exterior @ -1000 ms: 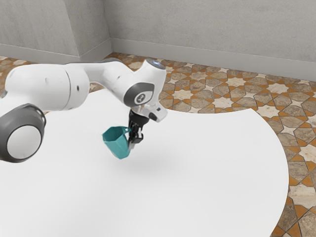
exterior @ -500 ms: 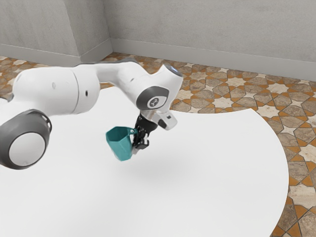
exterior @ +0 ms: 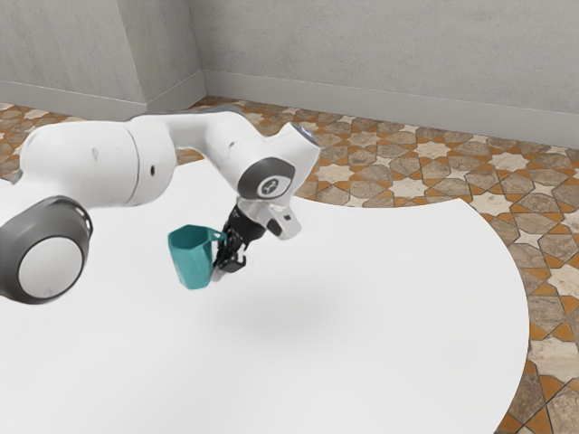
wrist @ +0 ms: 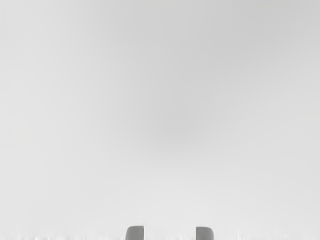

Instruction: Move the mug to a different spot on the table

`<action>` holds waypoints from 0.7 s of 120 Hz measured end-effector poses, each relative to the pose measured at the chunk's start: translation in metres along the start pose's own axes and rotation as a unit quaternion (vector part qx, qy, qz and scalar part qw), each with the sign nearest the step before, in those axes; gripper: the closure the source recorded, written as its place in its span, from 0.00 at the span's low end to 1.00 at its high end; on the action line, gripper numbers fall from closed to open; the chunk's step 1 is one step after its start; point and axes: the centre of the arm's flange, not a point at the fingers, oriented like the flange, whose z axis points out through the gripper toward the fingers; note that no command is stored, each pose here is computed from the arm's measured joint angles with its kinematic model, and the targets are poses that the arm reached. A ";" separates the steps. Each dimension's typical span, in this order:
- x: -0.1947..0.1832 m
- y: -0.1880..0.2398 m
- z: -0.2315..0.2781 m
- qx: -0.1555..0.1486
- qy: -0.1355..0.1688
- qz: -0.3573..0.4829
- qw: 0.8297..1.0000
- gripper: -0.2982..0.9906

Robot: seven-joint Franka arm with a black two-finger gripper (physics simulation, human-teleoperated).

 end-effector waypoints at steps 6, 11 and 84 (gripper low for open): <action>-0.006 -0.009 0.004 0.001 -0.002 -0.005 1.000 0.84; -0.010 -0.017 0.007 0.001 -0.003 -0.008 1.000 0.84; 0.022 -0.067 0.010 0.017 0.026 -0.015 0.999 0.84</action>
